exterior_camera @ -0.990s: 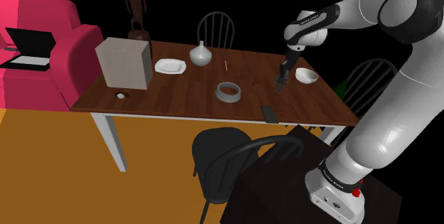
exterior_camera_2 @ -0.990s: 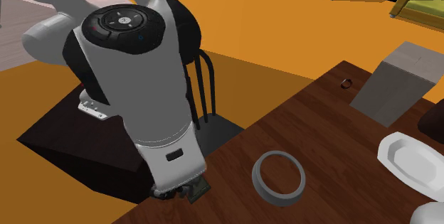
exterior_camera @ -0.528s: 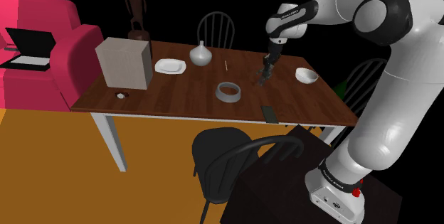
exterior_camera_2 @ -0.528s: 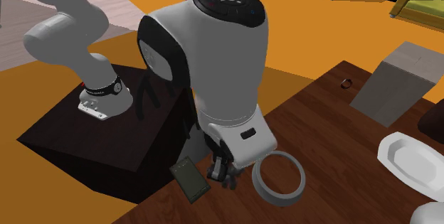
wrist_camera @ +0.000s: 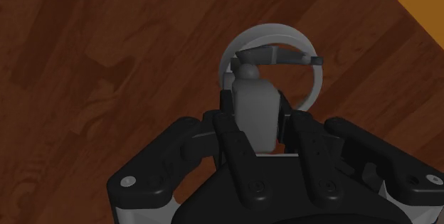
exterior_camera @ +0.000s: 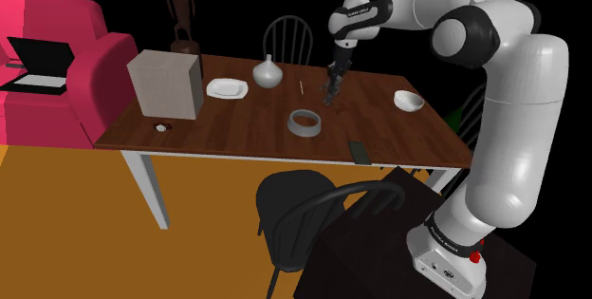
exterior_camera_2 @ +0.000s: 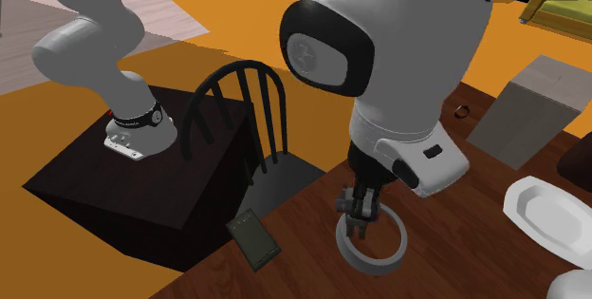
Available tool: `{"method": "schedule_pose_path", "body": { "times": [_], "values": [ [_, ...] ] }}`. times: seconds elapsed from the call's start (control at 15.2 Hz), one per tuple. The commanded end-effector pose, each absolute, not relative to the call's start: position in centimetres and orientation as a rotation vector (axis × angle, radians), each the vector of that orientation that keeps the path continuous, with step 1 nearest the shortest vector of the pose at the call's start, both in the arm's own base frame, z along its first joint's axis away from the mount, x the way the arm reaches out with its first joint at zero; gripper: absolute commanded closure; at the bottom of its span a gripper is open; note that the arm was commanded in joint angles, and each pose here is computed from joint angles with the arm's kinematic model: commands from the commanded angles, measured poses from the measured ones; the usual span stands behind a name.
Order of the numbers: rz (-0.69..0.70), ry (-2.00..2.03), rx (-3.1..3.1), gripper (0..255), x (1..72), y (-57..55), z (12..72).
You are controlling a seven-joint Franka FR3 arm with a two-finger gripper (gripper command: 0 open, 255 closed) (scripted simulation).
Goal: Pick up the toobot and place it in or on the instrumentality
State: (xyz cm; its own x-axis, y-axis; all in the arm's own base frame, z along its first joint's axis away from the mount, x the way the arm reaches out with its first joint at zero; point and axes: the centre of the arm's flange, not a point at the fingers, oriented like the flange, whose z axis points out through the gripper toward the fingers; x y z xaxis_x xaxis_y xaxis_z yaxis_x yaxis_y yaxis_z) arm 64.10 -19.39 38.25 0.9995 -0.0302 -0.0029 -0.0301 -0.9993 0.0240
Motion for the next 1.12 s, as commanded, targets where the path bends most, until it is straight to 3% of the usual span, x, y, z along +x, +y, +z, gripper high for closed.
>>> {"method": "schedule_pose_path", "body": {
  "times": [0.0, 0.33, 1.06],
  "values": [
    [-0.005, -0.047, 3.118, 255, 66.4, -18.0, 38.7],
    [-0.005, -0.047, 3.118, 255, 71.9, -15.0, 39.5],
    [-0.005, -0.047, 3.118, 255, 71.9, -15.0, 33.7]
  ]
}}
